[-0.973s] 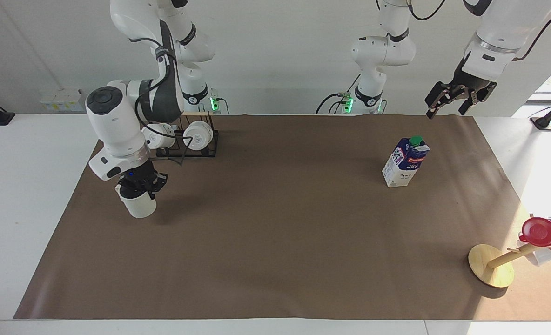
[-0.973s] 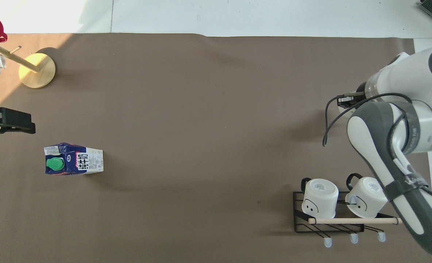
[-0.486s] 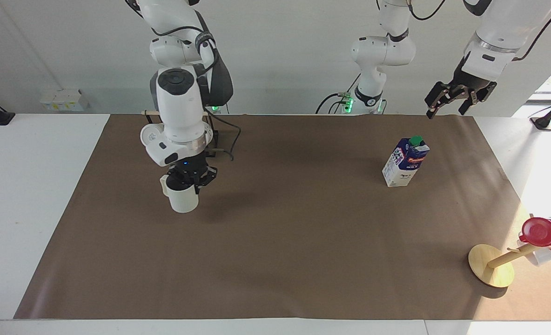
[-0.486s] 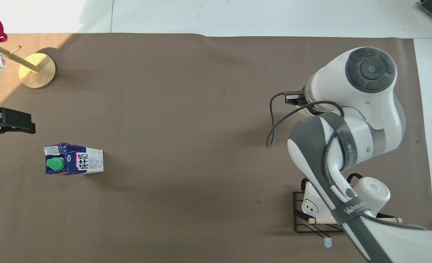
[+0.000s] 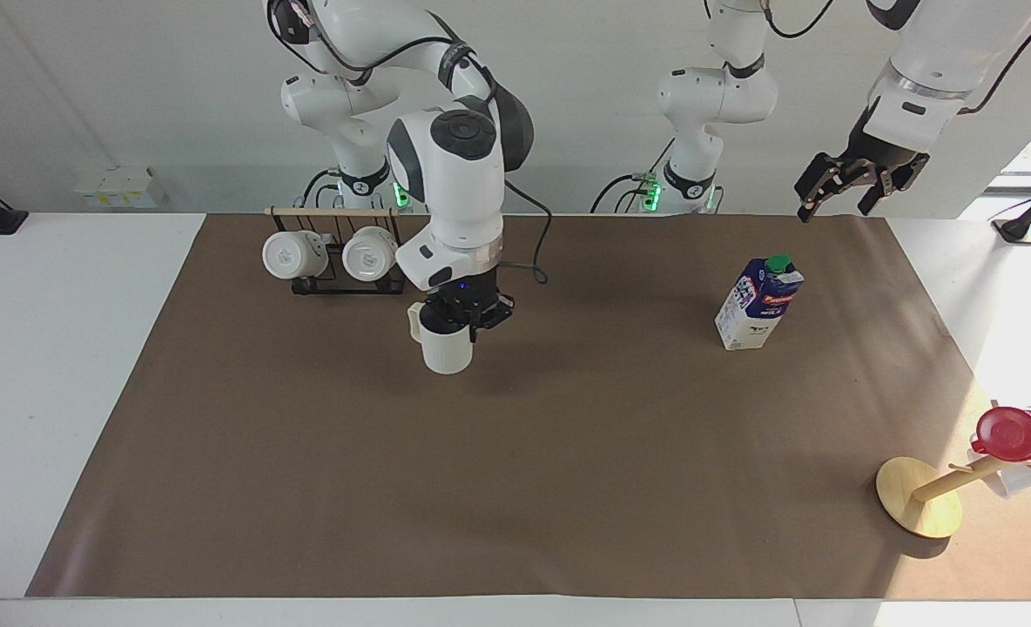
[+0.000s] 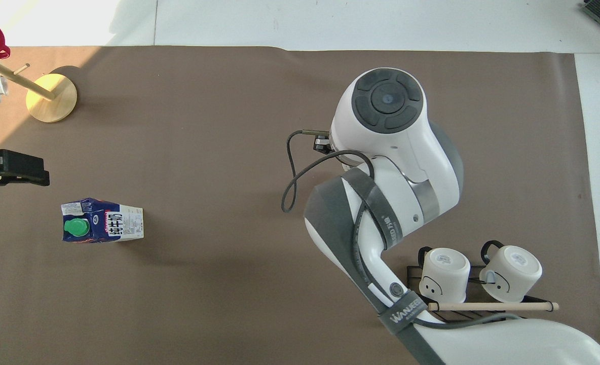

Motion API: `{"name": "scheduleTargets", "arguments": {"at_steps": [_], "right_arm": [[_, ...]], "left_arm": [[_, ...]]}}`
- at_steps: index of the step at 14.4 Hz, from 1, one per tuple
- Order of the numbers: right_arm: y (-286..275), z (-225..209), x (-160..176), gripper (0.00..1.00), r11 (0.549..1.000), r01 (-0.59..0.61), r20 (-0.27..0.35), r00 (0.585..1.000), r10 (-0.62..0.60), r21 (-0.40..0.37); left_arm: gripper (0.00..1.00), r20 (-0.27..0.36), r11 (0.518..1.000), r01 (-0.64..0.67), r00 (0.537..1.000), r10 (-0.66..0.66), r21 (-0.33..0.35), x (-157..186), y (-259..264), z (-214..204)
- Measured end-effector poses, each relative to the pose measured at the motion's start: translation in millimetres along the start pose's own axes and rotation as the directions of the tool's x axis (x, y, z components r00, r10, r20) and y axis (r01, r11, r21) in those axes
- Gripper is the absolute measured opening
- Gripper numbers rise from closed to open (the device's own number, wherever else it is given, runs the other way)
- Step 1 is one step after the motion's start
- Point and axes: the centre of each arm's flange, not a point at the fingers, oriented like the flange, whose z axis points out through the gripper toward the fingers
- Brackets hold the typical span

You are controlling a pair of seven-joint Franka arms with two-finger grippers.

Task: Place cup and milk on table
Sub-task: 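Lift the dark mug with the right gripper toward the table center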

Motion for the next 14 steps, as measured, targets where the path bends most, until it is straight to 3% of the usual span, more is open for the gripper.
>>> {"name": "scheduleTargets", "arguments": {"at_steps": [8,14], "right_arm": [[-135.6,51.3,-94.2,0.04,0.996,-0.093,0.047,0.995,0.093,-0.003],[-171.6,81.4,-119.5,0.04,0.996,-0.093,0.084,0.992,0.092,0.007]], "left_arm": [[1.0,0.031,1.0,0.0,1.0,0.0,0.003,-12.6,-3.2,7.2],[1.0,0.043,1.0,0.004,0.999,-0.004,0.004,-16.8,-6.3,12.1]]}}
